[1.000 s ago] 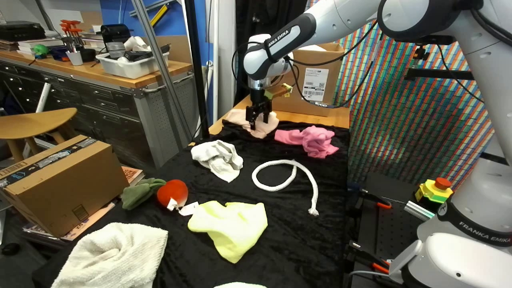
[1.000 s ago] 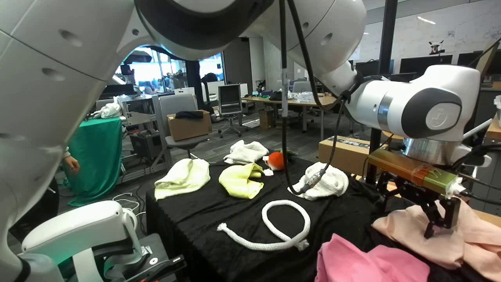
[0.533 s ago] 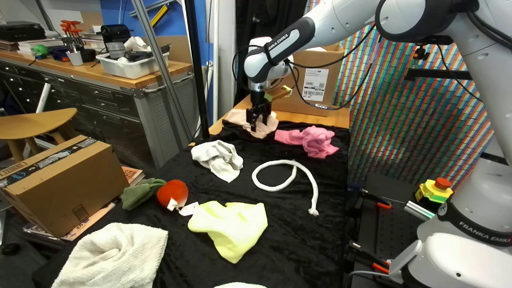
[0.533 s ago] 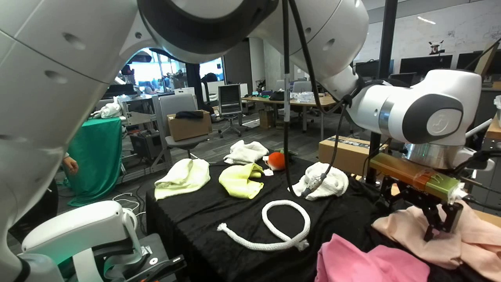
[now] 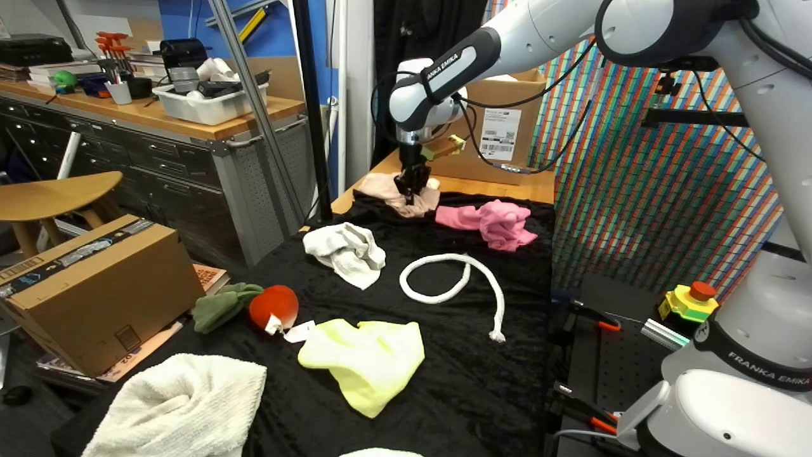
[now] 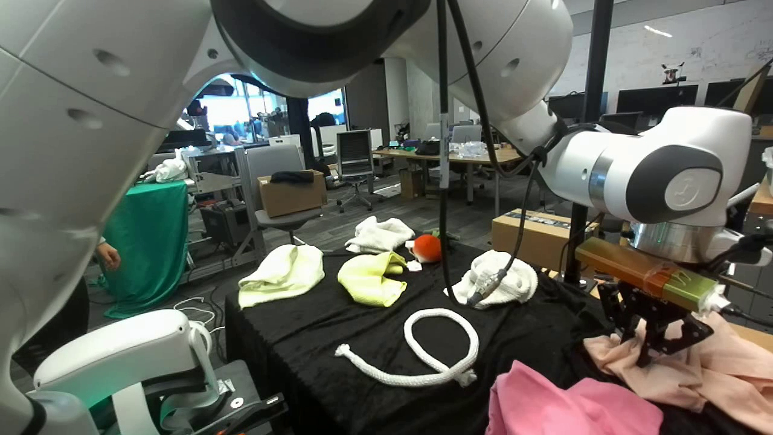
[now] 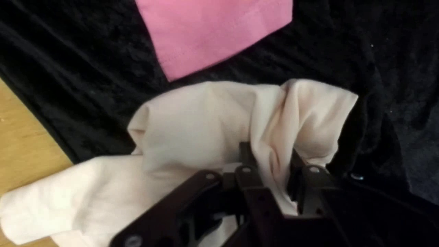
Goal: Put the things on one heap
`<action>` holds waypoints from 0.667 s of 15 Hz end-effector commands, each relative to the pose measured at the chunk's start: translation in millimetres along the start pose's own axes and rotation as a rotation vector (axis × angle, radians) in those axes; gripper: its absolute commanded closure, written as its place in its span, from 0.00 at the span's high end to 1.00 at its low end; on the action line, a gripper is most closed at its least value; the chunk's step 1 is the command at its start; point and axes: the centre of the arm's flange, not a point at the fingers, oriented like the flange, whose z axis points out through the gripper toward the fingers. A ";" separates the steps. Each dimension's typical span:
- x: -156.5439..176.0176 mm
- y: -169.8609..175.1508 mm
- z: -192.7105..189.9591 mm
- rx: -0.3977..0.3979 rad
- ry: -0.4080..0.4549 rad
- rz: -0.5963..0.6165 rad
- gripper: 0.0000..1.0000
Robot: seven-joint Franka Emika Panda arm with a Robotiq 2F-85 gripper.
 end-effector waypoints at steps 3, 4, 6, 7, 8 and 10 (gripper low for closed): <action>-9.2 5.1 -16.7 0.036 0.014 -0.041 0.08; -12.0 6.2 -20.2 0.041 0.016 -0.056 0.08; -17.5 7.8 -26.4 0.062 0.014 -0.099 0.08; -20.8 8.1 -30.1 0.074 0.015 -0.121 0.08; -26.5 8.4 -37.2 0.086 0.022 -0.151 0.08; -37.6 7.6 -50.6 0.084 0.041 -0.190 0.08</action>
